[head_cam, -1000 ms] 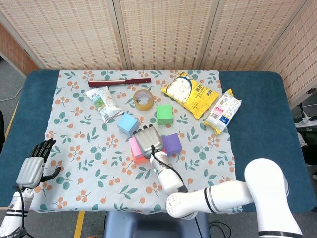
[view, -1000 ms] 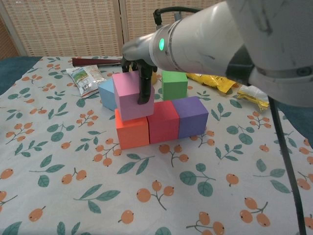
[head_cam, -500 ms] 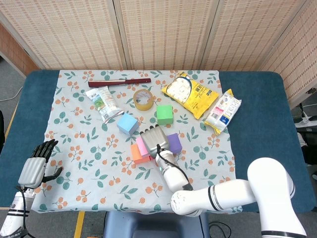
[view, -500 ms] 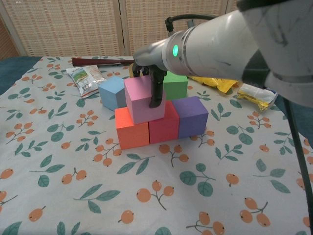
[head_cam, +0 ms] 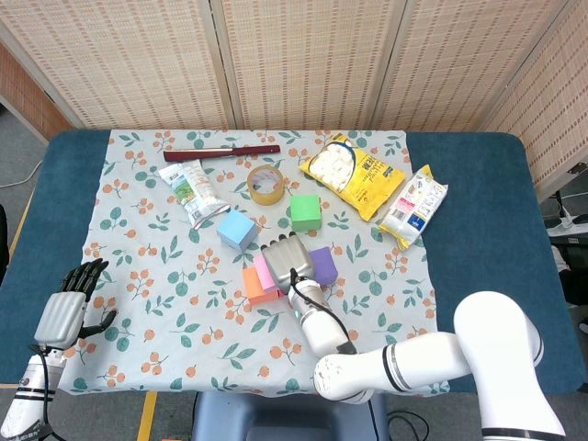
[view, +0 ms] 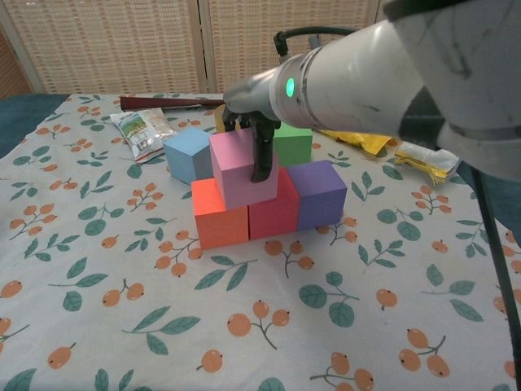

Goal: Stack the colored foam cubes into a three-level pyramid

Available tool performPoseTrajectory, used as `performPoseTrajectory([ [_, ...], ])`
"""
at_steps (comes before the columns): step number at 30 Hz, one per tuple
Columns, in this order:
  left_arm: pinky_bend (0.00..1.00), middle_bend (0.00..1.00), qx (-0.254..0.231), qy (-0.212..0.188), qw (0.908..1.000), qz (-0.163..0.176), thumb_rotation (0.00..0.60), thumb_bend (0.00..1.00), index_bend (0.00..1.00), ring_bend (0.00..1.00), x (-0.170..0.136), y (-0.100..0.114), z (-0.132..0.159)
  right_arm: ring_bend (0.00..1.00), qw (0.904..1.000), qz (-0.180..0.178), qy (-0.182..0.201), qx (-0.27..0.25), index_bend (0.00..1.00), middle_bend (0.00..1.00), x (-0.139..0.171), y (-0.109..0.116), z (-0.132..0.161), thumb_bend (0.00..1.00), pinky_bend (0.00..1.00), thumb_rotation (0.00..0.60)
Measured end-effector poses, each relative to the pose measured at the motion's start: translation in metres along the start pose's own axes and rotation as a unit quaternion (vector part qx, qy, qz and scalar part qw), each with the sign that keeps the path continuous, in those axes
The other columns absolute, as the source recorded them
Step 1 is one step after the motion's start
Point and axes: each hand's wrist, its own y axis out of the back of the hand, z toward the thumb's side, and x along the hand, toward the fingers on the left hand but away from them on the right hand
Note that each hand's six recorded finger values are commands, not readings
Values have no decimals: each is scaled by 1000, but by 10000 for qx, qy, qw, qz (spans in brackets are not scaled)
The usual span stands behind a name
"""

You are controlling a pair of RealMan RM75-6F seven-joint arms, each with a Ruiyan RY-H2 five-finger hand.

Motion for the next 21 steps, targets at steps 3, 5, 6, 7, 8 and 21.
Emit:
performPoseTrajectory([
  [3, 97, 8, -1, -1, 10000, 14, 600, 326, 0, 22, 0, 0, 0, 183, 10000, 56, -42, 33, 386, 345, 0, -1, -1, 180, 219, 600],
  [5, 98, 6, 7, 2, 10000, 12, 600, 325, 0, 22, 0, 0, 0, 166, 9999, 101, -69, 50, 338, 311, 1, -2, -1, 180, 215, 600],
  [6, 98, 6, 10, 5, 10000, 11, 600, 325, 0, 22, 0, 0, 0, 156, 9999, 111, -74, 51, 311, 293, 1, -2, -1, 180, 214, 600],
  [7, 98, 6, 10, 6, 10000, 11, 600, 324, 0, 22, 0, 0, 0, 150, 9999, 115, -76, 47, 292, 281, 1, -1, -1, 180, 213, 600],
  [8, 98, 6, 10, 5, 10000, 10, 600, 324, 0, 22, 0, 0, 0, 142, 9999, 112, -75, 40, 266, 266, 1, -1, -1, 180, 212, 600],
  [21, 97, 7, 1, 8, 10000, 14, 600, 325, 0, 22, 0, 0, 0, 112, 9999, 127, -51, 52, 141, 209, 3, 1, -2, 180, 194, 600],
])
